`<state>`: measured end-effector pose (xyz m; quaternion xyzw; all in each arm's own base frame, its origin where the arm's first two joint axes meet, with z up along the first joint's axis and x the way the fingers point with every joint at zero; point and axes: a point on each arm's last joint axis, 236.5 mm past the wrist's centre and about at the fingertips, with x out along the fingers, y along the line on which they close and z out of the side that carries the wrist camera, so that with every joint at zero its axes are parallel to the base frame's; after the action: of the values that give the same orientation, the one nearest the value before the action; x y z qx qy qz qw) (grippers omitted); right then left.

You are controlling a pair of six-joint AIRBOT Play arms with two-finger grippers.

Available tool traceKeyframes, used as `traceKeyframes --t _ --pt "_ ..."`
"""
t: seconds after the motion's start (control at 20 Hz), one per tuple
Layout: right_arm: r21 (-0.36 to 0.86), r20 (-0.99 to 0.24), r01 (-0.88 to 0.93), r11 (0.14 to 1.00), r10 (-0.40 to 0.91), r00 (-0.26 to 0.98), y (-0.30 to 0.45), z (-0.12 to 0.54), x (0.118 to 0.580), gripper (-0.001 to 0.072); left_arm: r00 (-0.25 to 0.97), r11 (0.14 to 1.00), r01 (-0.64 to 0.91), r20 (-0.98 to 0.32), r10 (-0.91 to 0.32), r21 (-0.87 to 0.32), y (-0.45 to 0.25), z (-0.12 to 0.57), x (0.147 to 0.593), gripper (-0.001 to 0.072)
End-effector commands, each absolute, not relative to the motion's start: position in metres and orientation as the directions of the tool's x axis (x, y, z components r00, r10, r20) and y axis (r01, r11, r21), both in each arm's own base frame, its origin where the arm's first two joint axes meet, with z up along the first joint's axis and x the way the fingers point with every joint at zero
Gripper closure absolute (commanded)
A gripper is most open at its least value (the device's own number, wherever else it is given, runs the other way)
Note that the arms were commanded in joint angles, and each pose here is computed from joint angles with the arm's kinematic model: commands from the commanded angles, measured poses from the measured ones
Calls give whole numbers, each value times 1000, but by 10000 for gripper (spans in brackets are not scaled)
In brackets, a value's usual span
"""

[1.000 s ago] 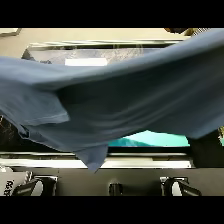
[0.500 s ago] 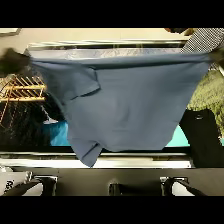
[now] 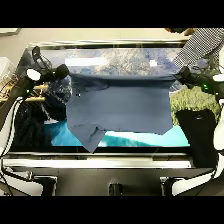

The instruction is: Fold the clothes and pants, and hang the long-sleeved shirts on hangers.

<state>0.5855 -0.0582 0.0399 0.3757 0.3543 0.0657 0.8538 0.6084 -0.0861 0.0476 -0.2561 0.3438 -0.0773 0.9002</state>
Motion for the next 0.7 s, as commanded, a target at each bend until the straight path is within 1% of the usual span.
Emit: traceKeyframes --t 0.0,0.15,0.3,0.35,0.5,0.65 --pt "664 -597 129 737 418 685 -43 12 581 682 655 867 -45 -670 -349 -496 -88 10 596 689" --pt "606 -712 174 776 432 554 -40 -15 550 682 531 862 -71 -751 -393 -502 -82 -10 566 689" --pt "498 -826 234 835 373 423 -53 -42 519 682 436 871 -42 -794 -424 -489 -84 -26 546 688" --pt "478 -843 240 845 365 396 -56 -47 513 682 401 871 -40 -807 -434 -489 -87 -33 539 688" --pt "482 -852 243 842 385 355 -50 -57 506 682 283 866 -62 -841 -462 -496 -93 -63 518 688" --pt "470 -866 236 851 392 309 -42 -71 501 681 211 862 -83 -854 -475 -500 -96 -83 506 689"
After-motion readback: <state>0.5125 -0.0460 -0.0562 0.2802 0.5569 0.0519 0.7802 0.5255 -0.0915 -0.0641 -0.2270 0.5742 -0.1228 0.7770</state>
